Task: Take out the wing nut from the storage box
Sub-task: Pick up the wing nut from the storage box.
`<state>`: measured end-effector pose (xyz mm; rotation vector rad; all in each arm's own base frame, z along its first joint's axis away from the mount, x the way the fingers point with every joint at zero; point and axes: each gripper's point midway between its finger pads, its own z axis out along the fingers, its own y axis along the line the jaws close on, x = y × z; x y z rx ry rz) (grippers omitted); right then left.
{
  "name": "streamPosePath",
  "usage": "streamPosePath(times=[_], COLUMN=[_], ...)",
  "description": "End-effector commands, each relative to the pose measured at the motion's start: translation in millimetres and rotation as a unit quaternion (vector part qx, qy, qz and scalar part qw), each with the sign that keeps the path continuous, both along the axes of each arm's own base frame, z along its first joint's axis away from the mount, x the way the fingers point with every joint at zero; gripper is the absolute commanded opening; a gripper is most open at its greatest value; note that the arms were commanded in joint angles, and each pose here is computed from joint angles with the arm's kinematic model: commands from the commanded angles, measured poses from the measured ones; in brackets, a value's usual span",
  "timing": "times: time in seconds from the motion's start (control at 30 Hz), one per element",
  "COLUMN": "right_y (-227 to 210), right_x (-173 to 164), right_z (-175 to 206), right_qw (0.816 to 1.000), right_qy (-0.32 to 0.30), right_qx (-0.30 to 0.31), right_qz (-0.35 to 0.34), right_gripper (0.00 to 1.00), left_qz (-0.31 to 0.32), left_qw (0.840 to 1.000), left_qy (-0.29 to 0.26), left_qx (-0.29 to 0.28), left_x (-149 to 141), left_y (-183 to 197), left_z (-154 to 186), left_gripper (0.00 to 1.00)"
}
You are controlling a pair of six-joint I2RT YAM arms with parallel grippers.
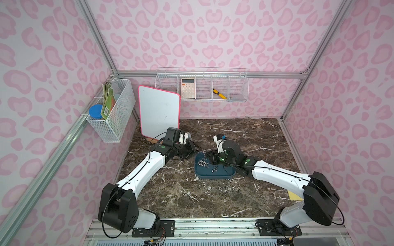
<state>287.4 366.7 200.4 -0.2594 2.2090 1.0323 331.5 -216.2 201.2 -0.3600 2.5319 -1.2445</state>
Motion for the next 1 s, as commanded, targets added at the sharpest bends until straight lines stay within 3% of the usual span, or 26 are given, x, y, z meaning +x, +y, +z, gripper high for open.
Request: streamPosePath(times=[0.0,0.43,0.53,0.67,0.7,0.8,0.9,0.97], right_y=[8.8,17.0,17.8,15.9,15.4,11.2,-2.6,-15.9], right_x=[1.3,-1.9,-2.7,-3.0,-3.1,-2.2,2.7,7.1], right_z=[13.8,18.0,18.5,16.7,16.4,12.6,0.7,-7.7], right_qw=[1.0,0.999,0.999,0.999,0.999,1.0,1.0,1.0], right_qy=[-0.016,-0.015,-0.015,-0.013,-0.013,-0.009,0.007,0.018], right_qx=[0.019,0.028,0.029,0.028,0.028,0.024,0.016,0.008], right_qz=[0.016,0.028,0.03,0.026,0.026,0.018,-0.005,-0.022], right_gripper=[0.0,0.0,0.0,0.0,0.01,0.15,0.38,0.46], left_qz=[-0.012,-0.019,-0.021,-0.025,-0.026,-0.023,-0.021,-0.021], left_qw=[1.0,0.999,0.999,0.999,0.999,1.0,1.0,1.0], left_qy=[-0.009,-0.011,-0.012,-0.017,-0.017,-0.013,-0.01,-0.009], left_qx=[-0.016,-0.024,-0.026,-0.027,-0.025,-0.016,0.001,0.015], left_x=[-1.1,-3.2,-2.9,-3.1,-3.5,-5.5,-9.1,-11.7], left_y=[-5.0,-7.8,-8.6,-10.8,-10.8,-8.9,-6.2,-5.2], left_z=[5.0,5.6,6.2,8.7,8.1,5.2,0.8,-2.7], left_gripper=[0.42,0.27,0.21,0.0,0.0,0.0,0.0,0.0])
